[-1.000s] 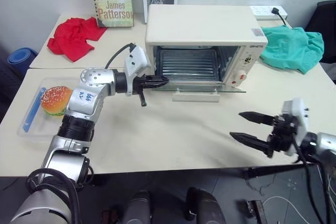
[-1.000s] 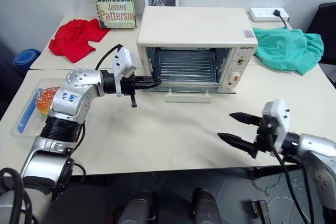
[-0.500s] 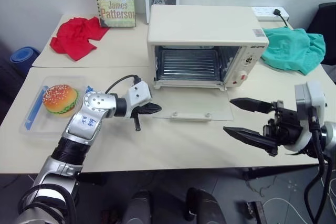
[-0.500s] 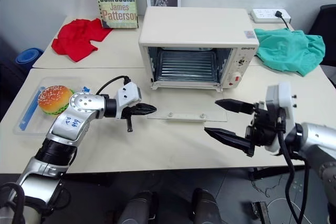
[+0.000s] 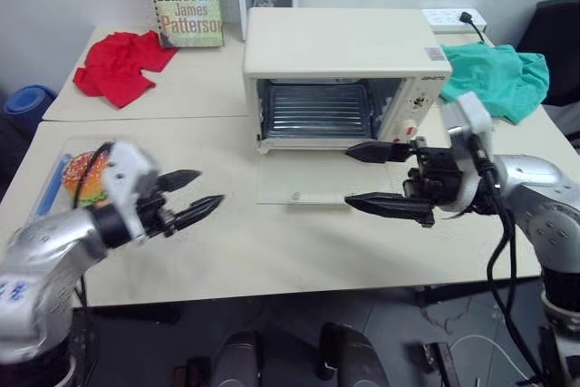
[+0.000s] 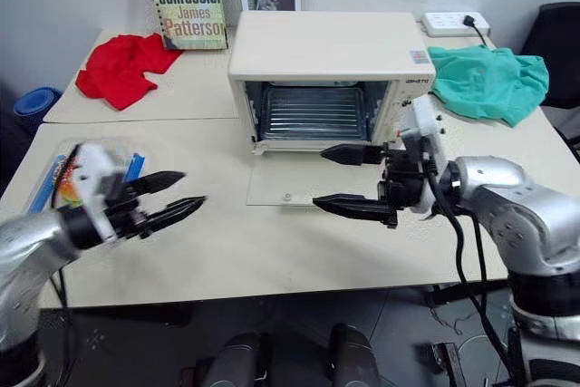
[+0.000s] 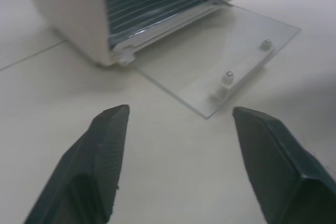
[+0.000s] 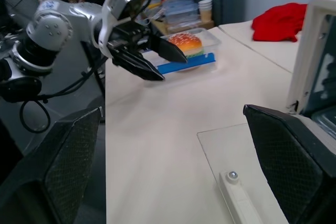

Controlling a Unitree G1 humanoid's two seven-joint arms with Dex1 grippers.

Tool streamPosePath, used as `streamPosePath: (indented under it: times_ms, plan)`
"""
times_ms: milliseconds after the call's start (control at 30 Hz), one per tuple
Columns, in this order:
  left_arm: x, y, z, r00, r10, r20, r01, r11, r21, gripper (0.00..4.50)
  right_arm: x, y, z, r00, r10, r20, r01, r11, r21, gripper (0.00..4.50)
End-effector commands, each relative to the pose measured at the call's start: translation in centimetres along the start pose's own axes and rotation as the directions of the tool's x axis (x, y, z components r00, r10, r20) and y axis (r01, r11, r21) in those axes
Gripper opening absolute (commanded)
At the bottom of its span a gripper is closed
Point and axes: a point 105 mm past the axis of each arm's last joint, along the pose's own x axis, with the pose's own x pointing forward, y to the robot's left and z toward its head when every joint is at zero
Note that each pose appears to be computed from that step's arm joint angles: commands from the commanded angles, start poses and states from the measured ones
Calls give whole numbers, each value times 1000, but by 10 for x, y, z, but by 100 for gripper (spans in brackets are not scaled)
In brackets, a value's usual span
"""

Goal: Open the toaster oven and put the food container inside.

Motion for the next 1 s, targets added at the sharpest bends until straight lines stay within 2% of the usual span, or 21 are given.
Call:
streamPosePath:
  times_ms: [33,167,267,333,433,533,633,700,767,867,1000]
  plan:
    - [-39,-4,4,991,129,39,-128,991,-25,444,8,-6,6,997,76,11,-76,996,-43,450]
    - [-91,3,-16,934,357,12,-352,923,-154,444,20,-13,6,988,156,13,-155,987,-46,450]
    - [-121,8,-32,847,530,-33,-521,817,-246,444,29,-17,5,979,204,14,-203,978,-50,450]
    - [-131,8,-38,796,605,-34,-580,745,-329,444,34,-18,5,973,230,20,-229,972,-51,450]
    - [-134,8,-45,737,673,-62,-630,649,-427,444,39,-19,6,967,255,25,-254,966,-49,450]
    - [-130,20,-52,648,751,-126,-694,514,-505,444,41,-19,5,964,266,24,-265,963,-49,450]
    - [-124,34,-45,571,811,-125,-659,363,-658,444,41,-18,5,963,269,29,-268,963,-44,450]
    - [-122,42,-43,534,828,-171,-636,261,-726,444,39,-16,5,962,270,30,-269,962,-43,450]
    - [-121,49,-46,494,834,-247,-656,171,-735,444,36,-14,5,962,271,33,-270,962,-41,450]
    - [-120,61,-46,466,832,-301,-661,100,-744,444,34,-11,7,964,262,38,-260,965,-43,450]
    - [-129,75,-69,344,801,-490,-656,-169,-736,444,30,-10,6,975,220,44,-218,975,-45,450]
